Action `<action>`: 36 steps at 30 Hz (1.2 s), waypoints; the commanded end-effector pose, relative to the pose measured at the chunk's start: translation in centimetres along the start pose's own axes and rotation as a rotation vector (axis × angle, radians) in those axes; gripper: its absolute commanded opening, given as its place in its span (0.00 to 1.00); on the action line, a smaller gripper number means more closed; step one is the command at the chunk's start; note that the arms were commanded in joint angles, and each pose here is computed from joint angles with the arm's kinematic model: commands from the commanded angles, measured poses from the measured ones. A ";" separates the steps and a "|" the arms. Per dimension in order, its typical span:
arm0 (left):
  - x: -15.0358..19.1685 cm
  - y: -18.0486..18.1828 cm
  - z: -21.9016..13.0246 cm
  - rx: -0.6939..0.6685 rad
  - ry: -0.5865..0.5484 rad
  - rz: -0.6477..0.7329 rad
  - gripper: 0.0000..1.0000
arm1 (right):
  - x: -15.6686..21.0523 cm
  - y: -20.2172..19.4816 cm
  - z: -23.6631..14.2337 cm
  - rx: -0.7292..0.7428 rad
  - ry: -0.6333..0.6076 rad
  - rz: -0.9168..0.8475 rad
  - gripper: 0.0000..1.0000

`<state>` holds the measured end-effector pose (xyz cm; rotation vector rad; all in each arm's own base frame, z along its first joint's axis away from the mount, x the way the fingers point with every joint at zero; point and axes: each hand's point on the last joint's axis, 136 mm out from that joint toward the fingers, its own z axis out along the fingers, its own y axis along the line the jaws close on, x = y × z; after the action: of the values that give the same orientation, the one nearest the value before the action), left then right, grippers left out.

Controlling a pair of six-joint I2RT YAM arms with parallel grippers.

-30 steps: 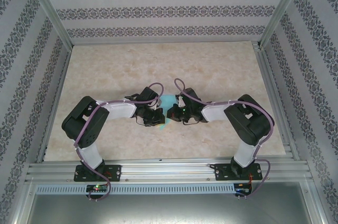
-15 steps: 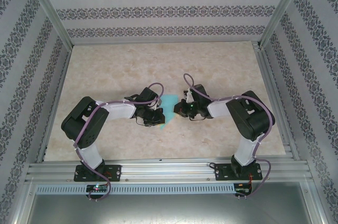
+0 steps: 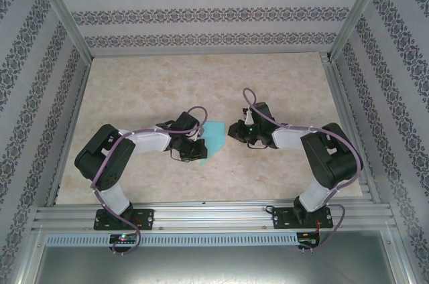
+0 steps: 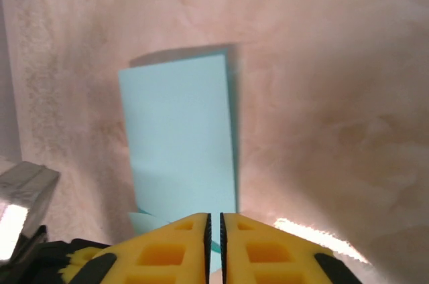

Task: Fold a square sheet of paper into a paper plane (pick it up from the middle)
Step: Third fold the triangle at the center of the table, then fourth fold the wing at the center of the table.

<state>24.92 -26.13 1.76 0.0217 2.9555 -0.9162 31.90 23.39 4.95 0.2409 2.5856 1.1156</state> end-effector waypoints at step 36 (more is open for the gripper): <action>-2.8 -0.3 -3.4 -0.128 -0.098 0.075 0.24 | 3.8 4.5 3.5 -0.145 0.168 -0.042 0.29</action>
<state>27.80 -24.67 3.45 0.0506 2.9212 -0.7027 29.49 28.71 4.57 0.1561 2.6359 1.3196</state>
